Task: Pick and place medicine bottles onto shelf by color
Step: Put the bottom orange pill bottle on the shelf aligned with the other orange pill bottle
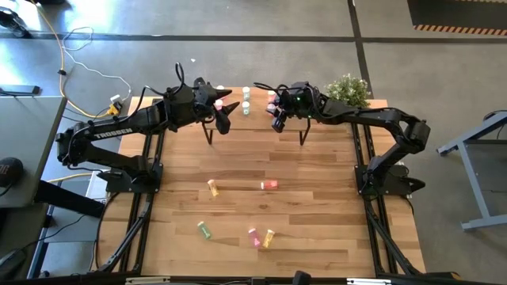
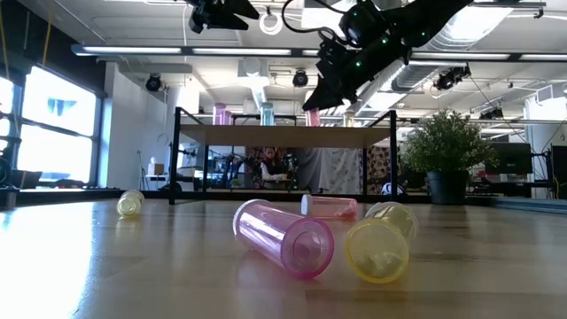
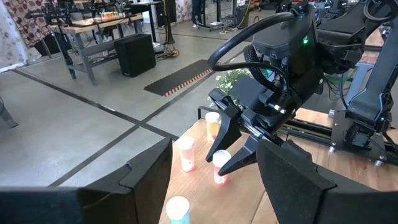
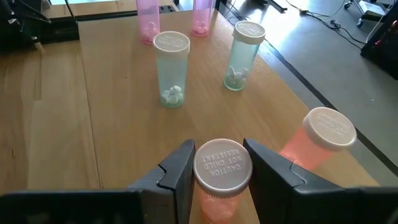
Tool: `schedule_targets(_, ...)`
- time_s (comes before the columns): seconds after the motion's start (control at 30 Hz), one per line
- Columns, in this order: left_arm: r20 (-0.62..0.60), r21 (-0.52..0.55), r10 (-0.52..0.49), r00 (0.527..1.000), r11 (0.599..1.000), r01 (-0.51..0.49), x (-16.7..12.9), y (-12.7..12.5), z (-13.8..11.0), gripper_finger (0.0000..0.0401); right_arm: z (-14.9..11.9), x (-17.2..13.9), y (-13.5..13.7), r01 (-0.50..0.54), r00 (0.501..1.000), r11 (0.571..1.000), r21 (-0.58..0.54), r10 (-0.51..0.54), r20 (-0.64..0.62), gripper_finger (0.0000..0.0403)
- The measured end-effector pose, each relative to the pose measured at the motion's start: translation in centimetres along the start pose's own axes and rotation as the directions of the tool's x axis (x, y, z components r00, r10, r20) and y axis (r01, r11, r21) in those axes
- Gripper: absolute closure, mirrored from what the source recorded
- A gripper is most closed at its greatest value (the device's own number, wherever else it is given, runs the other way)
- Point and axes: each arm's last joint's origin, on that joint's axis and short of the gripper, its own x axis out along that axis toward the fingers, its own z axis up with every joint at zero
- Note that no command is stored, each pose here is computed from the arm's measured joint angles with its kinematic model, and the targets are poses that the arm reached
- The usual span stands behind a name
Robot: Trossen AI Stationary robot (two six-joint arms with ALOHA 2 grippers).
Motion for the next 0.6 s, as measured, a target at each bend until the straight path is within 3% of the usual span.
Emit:
schedule_targets(0.4,0.0,0.0,0.0,1.0,1.0,0.0,0.0,0.0,0.0,0.0176,0.06,0.0,-0.01,0.0,1.0,1.0,0.004,0.0,0.006,0.0211)
schedule_targets(0.6,0.0,0.0,0.0,1.0,1.0,0.0,0.0,0.0,0.0,0.0176,0.11,0.0,-0.01,0.001,1.0,1.0,0.003,-0.001,0.012,0.0199)
